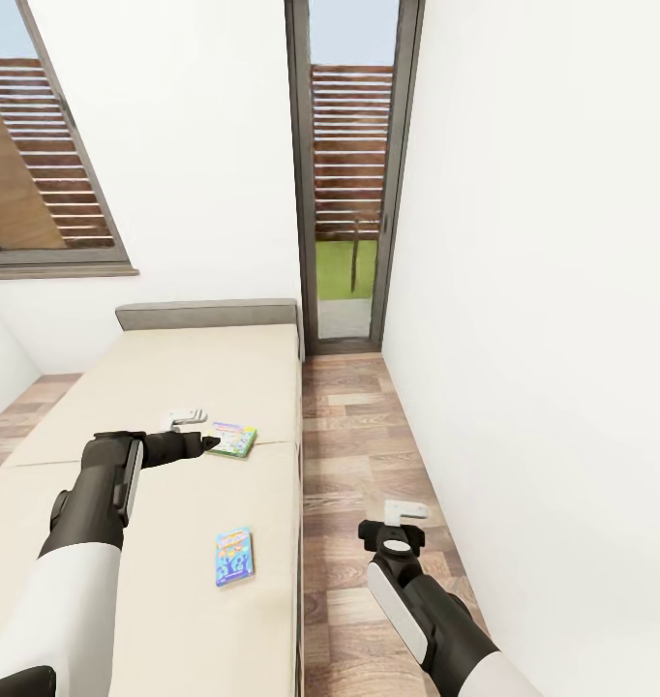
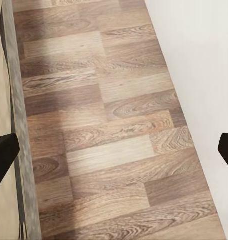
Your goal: Put all the toys in the child's room - the three board games (two on the bed and one on the table), the two jigsaw puzzles on the table, and the tennis ball on the table - inside the toy box on the table in the child's room.
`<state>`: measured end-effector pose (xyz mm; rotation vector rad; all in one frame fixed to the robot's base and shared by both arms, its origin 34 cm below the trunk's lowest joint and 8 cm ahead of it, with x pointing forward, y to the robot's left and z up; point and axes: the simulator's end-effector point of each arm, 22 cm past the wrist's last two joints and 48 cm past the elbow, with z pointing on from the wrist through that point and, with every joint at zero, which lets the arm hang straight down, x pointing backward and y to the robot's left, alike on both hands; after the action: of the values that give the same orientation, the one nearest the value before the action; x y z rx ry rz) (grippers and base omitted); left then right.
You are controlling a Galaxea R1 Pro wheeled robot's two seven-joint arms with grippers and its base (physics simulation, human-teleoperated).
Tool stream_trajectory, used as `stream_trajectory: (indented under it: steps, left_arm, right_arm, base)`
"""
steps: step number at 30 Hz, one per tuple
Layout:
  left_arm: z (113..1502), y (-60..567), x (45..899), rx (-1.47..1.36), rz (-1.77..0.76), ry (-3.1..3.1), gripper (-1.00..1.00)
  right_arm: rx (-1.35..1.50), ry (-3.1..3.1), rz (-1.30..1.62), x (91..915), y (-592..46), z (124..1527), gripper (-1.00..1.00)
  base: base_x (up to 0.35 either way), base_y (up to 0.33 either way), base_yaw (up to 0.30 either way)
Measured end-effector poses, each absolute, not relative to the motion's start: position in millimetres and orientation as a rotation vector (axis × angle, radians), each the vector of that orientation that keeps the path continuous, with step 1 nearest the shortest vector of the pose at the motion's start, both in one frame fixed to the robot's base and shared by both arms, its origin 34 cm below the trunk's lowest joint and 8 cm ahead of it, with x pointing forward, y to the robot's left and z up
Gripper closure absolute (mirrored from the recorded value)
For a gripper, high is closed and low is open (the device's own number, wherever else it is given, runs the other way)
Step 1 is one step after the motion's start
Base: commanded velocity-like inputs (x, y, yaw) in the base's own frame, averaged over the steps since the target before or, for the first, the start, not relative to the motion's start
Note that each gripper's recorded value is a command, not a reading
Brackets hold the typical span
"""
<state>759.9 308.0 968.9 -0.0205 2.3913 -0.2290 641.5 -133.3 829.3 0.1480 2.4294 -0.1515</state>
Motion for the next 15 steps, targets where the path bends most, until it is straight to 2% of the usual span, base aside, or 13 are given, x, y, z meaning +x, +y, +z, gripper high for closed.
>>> stream_trajectory:
  steps: [6, 15]
  left_arm:
    - [968.9, 308.0, 759.8, -0.021, -0.229, 2.391, -1.0]
    - [968.7, 307.5, 759.8, -0.019, -0.228, 2.392, -1.0]
  right_arm:
    - [0.147, 2.43, -0.146, 641.3, -130.8, 829.8, -1.0]
    - [0.145, 2.431, -0.143, 641.1, -128.4, 830.2, -1.0]
  base:
    - [0.0, 0.0, 0.04]
    - [0.0, 0.0, 0.227]
